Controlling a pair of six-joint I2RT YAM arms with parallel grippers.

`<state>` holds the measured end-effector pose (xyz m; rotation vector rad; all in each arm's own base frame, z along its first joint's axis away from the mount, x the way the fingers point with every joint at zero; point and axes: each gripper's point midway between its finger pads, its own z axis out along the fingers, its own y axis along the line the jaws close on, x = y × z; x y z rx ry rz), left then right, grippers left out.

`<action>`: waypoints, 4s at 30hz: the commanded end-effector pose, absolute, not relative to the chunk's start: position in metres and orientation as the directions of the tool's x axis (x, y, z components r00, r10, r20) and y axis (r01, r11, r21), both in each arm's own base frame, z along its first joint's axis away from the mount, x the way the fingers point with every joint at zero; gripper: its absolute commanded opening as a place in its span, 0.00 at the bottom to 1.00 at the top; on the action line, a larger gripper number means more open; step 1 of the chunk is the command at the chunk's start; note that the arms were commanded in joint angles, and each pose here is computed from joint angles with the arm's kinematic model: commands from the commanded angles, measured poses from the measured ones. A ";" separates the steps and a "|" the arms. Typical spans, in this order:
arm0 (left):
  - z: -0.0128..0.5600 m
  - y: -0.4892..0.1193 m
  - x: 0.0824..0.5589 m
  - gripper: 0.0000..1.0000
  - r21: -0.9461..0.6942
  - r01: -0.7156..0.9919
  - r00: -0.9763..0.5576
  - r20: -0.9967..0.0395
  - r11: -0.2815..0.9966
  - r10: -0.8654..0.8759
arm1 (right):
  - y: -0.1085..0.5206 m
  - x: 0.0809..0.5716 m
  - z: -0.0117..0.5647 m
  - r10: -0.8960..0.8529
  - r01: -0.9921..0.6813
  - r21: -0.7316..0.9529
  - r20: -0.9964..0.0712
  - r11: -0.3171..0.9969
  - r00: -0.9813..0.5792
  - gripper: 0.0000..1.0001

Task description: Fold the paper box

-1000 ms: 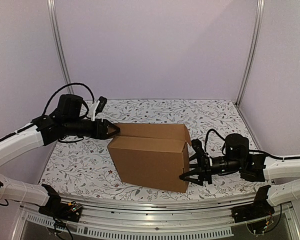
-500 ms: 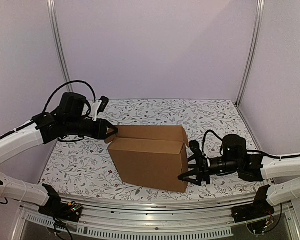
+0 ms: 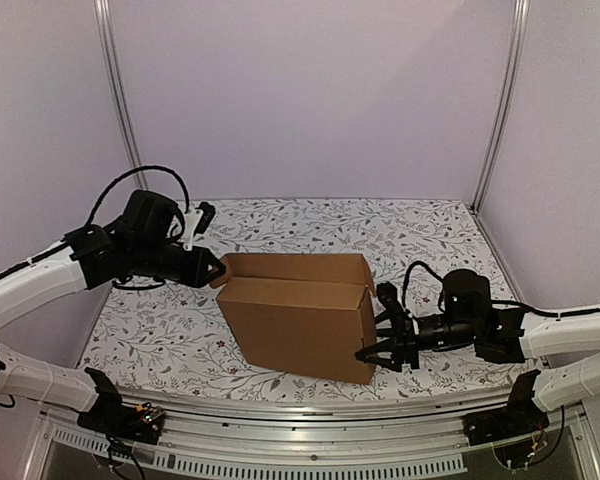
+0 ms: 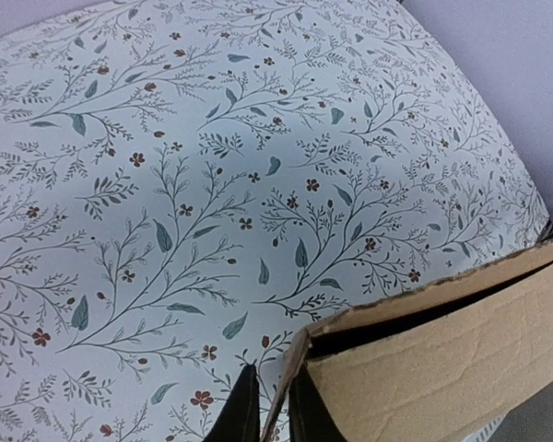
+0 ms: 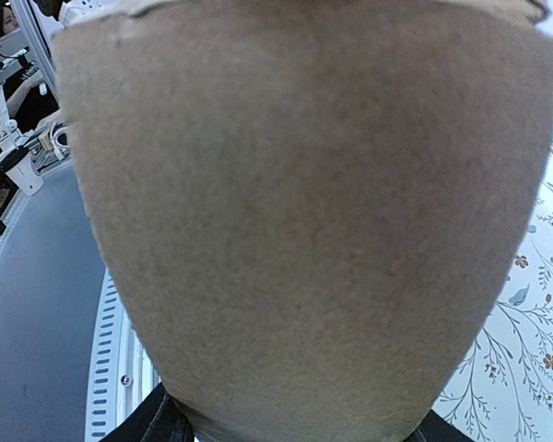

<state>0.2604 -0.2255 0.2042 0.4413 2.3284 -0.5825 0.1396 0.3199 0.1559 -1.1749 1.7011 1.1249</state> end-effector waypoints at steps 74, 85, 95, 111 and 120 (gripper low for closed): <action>0.149 -0.238 0.166 0.00 -0.425 0.340 -0.892 -0.429 0.839 0.144 | 0.307 0.174 0.084 -0.364 -0.923 0.112 -0.896 0.369 -0.254 0.28; 0.143 -0.237 0.154 0.00 -0.437 0.324 -0.899 -0.419 0.839 0.129 | 0.306 0.182 0.087 -0.349 -0.908 0.103 -0.900 0.407 -0.259 0.37; 0.136 -0.241 0.146 0.00 -0.428 0.333 -0.900 -0.411 0.840 0.148 | 0.303 0.188 0.089 -0.296 -0.878 0.141 -0.907 0.458 -0.300 0.51; 0.131 -0.248 0.144 0.00 -0.402 0.342 -0.900 -0.401 0.849 0.172 | 0.313 0.192 0.141 -0.094 -0.889 0.164 -0.970 0.428 -0.224 0.74; 0.129 -0.251 0.146 0.00 -0.363 0.359 -0.895 -0.395 0.860 0.207 | 0.318 0.191 0.156 -0.062 -0.914 0.086 -0.991 0.396 -0.120 0.86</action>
